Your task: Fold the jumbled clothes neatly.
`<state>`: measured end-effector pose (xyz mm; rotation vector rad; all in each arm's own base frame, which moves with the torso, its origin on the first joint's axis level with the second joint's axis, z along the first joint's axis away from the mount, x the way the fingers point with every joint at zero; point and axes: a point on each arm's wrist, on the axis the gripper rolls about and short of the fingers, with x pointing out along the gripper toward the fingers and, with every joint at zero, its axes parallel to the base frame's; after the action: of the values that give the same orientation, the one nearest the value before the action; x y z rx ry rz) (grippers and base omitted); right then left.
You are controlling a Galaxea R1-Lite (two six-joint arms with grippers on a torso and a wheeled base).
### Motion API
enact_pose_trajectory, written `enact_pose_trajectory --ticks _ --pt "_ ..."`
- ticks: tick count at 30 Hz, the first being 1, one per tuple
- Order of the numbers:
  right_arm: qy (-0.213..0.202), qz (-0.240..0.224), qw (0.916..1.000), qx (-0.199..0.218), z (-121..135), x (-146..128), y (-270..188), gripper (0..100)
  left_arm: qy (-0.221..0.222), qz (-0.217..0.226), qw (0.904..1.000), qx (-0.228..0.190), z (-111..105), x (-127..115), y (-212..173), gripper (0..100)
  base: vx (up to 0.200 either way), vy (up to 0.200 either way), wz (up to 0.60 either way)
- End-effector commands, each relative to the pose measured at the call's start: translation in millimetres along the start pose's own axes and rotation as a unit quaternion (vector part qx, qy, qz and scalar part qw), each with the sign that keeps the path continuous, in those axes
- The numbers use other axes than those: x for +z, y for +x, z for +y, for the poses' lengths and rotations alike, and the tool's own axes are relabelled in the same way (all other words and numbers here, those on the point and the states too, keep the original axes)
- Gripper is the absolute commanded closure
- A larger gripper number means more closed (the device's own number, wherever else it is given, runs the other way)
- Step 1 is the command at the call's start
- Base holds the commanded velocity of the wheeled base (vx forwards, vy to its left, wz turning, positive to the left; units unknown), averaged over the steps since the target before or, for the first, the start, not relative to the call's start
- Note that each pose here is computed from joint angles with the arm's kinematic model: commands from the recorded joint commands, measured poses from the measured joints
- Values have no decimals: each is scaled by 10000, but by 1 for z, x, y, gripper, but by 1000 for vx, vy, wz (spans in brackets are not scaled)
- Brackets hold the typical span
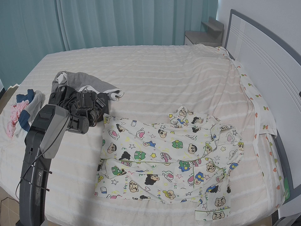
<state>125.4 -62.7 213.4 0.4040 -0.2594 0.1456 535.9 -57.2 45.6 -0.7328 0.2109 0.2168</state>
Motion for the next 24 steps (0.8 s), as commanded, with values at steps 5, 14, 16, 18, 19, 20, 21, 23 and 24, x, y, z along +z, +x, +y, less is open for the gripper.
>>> enact_pose_trajectory --ticks 5,14,16,18,19,20,21,23,24 --pt "-5 4 10000 -1 0 0 0 0 70 -201 9993 312 -3 12 -15 0 0 0 0" --pt "7 10 10000 -4 -1 0 0 0 168 964 9948 300 16 4 -95 0 0 0 0" --pt "8 24 10000 -5 -1 -1 0 0 163 1513 9882 -185 26 -6 -141 0 0 0 0" --pt "18 27 10000 2 -1 -1 0 0 174 1661 9852 -375 28 -11 -158 0 0 0 0" --pt "18 31 10000 8 -1 -1 0 0 192 1828 9815 -531 32 -18 -174 0 0 0 0" --pt "23 63 10000 42 0 -2 0 0 245 2011 9767 -709 35 -28 -193 0 0 0 0" --pt "27 76 10000 52 0 -2 0 0 264 2087 9747 -754 37 -32 -199 0 0 0 0" --pt "32 99 9999 73 0 -3 -1 0 356 2339 9681 -831 41 -48 -219 0 0 0 0" --pt "36 104 9999 70 0 -3 -1 0 374 2397 9665 -837 42 -52 -223 0 0 0 0"
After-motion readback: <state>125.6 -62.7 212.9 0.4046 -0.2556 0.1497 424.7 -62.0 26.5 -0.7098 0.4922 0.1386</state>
